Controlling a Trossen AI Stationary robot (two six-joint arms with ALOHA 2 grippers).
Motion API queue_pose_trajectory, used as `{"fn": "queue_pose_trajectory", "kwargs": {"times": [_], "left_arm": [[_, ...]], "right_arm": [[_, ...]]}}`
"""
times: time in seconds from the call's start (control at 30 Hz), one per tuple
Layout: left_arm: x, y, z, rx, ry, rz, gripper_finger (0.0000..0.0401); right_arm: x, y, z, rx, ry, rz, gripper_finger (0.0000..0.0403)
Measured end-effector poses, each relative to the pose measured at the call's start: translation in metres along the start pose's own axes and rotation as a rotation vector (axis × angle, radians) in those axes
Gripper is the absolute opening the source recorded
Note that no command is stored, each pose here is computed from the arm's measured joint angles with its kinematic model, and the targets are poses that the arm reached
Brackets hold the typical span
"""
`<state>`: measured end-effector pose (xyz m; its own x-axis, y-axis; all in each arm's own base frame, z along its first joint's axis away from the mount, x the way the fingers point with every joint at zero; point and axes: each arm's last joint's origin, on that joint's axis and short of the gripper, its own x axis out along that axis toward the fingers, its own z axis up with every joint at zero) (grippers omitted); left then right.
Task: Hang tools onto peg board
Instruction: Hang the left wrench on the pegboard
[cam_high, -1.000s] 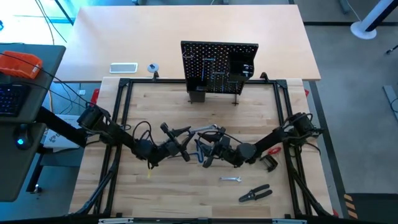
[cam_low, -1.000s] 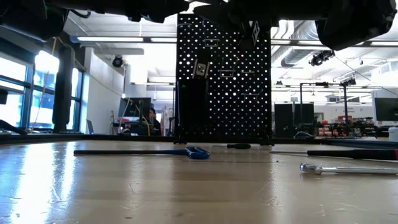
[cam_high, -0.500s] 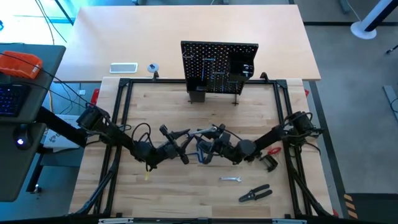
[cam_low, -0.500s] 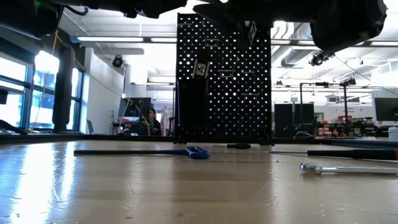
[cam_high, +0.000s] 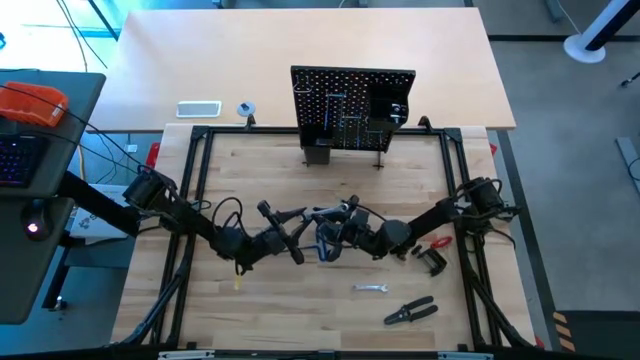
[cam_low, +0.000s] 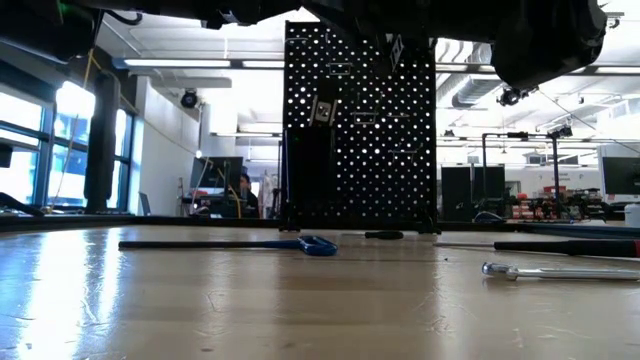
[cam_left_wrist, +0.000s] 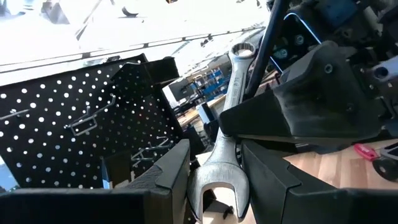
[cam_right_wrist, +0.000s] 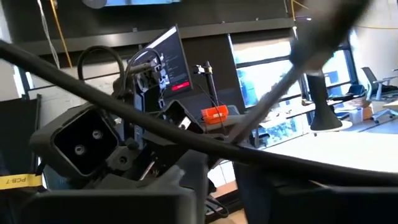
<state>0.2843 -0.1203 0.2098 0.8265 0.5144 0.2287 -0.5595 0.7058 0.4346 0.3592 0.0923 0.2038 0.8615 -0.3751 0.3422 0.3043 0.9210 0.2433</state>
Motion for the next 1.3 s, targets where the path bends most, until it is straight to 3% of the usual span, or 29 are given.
{"fn": "queue_pose_trajectory", "kwargs": {"times": [0.17, 0.57, 0.8, 1.3], "left_arm": [[0.0001, -0.0015, -0.0017, 0.006, 0.009, -0.012, 0.0114], [0.0004, -0.0033, -0.0037, -0.018, 0.019, -0.026, 0.0113], [0.0004, -0.0036, -0.0039, -0.034, 0.021, -0.028, 0.0113], [0.0003, -0.0054, -0.0055, -0.035, 0.027, -0.045, 0.0113]], "right_arm": [[0.0018, -0.0015, 0.0002, -0.016, -0.004, 0.028, 0.0011], [0.002, -0.0024, -0.0005, -0.039, 0.003, 0.007, 0.0011], [0.0023, -0.0031, -0.0006, -0.041, 0.004, -0.005, 0.0037], [0.0024, -0.0037, -0.0008, -0.047, 0.006, -0.023, 0.0021]]}}
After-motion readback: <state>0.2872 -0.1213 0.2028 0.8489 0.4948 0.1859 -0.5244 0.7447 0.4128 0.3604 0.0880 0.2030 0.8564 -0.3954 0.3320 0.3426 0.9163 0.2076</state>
